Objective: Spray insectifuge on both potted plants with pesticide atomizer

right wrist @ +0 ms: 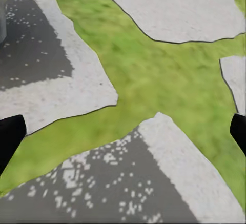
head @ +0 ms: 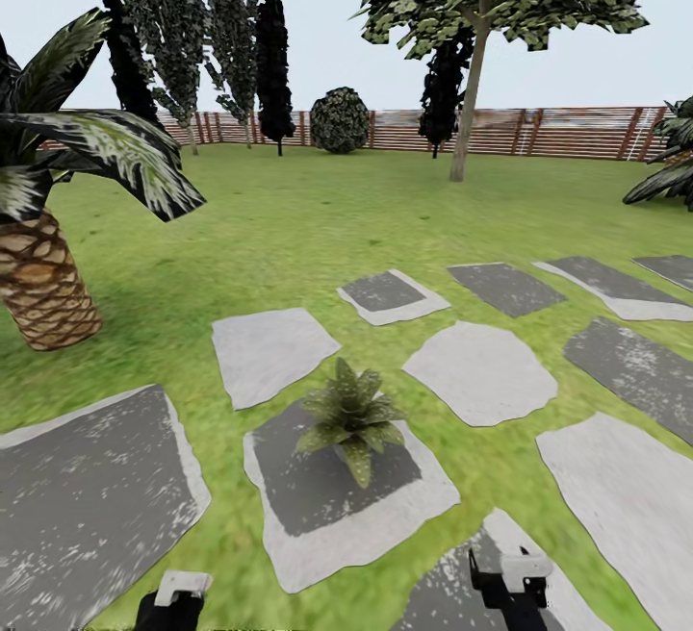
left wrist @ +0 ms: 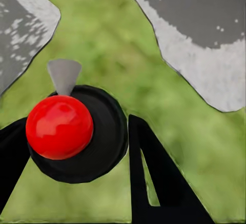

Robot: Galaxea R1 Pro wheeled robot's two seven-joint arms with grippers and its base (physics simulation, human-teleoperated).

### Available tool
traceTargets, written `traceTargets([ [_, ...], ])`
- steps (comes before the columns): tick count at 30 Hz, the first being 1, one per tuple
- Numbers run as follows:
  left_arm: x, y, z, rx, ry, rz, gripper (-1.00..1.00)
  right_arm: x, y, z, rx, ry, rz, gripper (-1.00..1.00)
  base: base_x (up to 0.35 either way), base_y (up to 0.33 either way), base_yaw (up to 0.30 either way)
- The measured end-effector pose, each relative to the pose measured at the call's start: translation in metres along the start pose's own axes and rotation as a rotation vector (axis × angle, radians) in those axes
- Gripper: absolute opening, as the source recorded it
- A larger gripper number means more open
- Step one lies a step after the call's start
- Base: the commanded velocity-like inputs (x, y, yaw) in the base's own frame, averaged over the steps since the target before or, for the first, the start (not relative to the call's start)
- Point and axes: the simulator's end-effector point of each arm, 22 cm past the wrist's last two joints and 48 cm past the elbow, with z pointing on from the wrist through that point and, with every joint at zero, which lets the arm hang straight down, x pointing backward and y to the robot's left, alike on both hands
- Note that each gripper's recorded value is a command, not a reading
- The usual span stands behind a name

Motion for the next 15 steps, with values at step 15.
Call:
traceTargets([
  [15, 0.0071, 0.0023, -0.0018, -0.008, 0.010, -0.001, -1.00, 0.0051, -0.0013, -0.0027, 0.002, 0.007, -0.002, 1.00, 0.000, -0.002, 0.272],
])
